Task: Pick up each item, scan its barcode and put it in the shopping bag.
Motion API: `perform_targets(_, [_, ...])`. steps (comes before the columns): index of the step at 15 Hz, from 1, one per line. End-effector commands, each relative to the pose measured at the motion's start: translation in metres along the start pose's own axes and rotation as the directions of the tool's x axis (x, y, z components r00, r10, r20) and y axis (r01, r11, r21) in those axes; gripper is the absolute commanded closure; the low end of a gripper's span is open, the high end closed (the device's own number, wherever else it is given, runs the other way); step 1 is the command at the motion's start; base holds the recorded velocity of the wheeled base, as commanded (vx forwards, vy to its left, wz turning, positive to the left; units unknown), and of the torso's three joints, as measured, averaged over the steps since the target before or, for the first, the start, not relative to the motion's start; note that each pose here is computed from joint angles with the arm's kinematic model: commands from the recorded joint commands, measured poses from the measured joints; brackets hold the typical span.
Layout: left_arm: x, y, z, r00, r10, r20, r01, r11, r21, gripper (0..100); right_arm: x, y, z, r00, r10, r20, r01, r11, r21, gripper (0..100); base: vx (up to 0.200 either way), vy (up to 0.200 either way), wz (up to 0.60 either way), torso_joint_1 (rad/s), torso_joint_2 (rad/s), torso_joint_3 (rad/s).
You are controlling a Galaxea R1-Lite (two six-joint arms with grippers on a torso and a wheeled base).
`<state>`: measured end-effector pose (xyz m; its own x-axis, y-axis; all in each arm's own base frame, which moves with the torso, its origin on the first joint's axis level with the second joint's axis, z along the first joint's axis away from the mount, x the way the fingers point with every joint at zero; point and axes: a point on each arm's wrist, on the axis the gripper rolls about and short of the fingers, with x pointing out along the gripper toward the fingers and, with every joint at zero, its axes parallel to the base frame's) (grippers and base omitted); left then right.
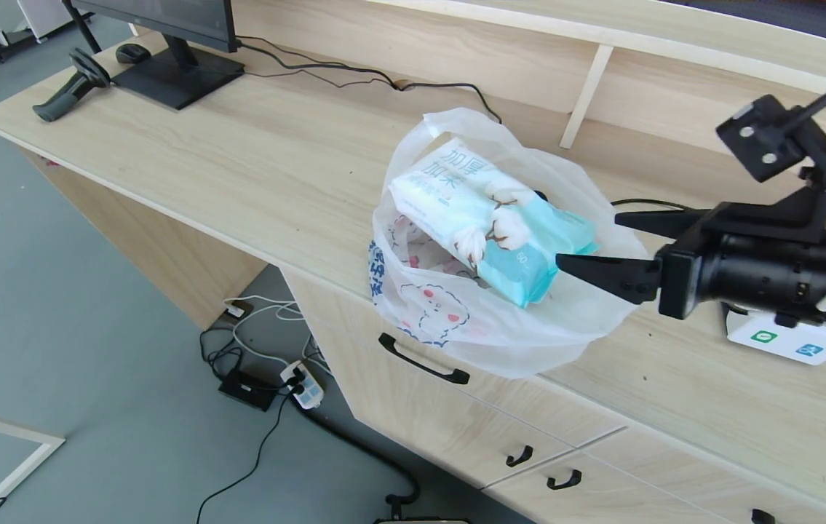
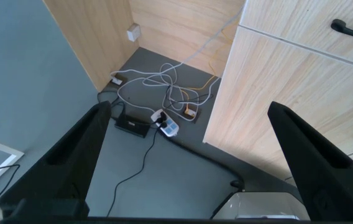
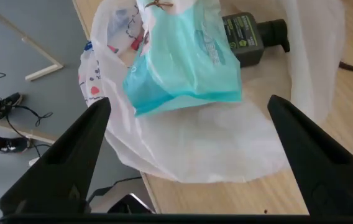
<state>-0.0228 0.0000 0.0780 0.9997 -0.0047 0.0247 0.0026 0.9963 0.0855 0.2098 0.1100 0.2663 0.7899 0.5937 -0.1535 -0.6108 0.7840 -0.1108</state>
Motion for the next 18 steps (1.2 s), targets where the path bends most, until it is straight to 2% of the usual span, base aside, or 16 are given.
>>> perform_targets(1, [0.0,0.0,0.0,1.0,0.0,-0.003,0.0,1.0,0.0,0,-0.083,0.015,-0.014,0.997,-0.057,0.06,0.056,0.998,0.026,0,0.0,0.0,0.0,0.0,0.0,0.0])
perform_targets(2, [0.0,0.0,0.0,1.0,0.0,-0.003,0.0,1.0,0.0,0,-0.095,0.02,-0.024,0.997,-0.058,0.041,0.056,0.998,0.035,0,0.0,0.0,0.0,0.0,0.0,0.0])
perform_targets(3, [0.0,0.0,0.0,1.0,0.0,-0.003,0.0,1.0,0.0,0,-0.119,0.027,-0.05,0.998,-0.058,0.01,0.058,0.997,0.041,0,0.0,0.0,0.0,0.0,0.0,0.0])
perform_targets(6, [0.0,0.0,0.0,1.0,-0.002,-0.003,0.002,1.0,0.002,0,-0.155,0.039,-0.097,0.994,-0.109,-0.006,0.109,0.993,0.045,0,0.0,0.0,0.0,0.0,0.0,0.0])
perform_targets(8, [0.0,0.0,0.0,1.0,0.0,-0.003,0.0,1.0,0.002,0,-0.159,0.041,-0.115,0.984,-0.172,-0.043,0.175,0.981,0.08,0,0.0,0.0,0.0,0.0,0.0,0.0])
perform_targets(10, [0.0,0.0,0.0,1.0,0.0,-0.002,0.0,1.0,-0.001,0,-0.164,0.044,-0.135,0.982,-0.174,-0.075,0.18,0.98,0.087,0,0.0,0.0,0.0,0.0,0.0,0.0])
perform_targets(12, [0.0,0.0,0.0,1.0,0.0,0.0,0.0,1.0,0.0,0,-0.172,0.044,-0.147,0.955,-0.284,-0.085,0.291,0.953,0.079,0,0.0,0.0,0.0,0.0,0.0,0.0])
perform_targets(15, [0.0,0.0,0.0,1.0,0.0,0.0,0.0,1.0,0.0,0,-0.177,0.049,-0.174,0.949,-0.289,-0.129,0.301,0.95,0.082,0,0.0,0.0,0.0,0.0,0.0,0.0])
perform_targets(18, [0.0,0.0,0.0,1.0,0.0,0.0,0.0,1.0,0.0,0,-0.194,0.056,-0.202,0.945,-0.297,-0.136,0.308,0.948,0.075,0,0.0,0.0,0.0,0.0,0.0,0.0])
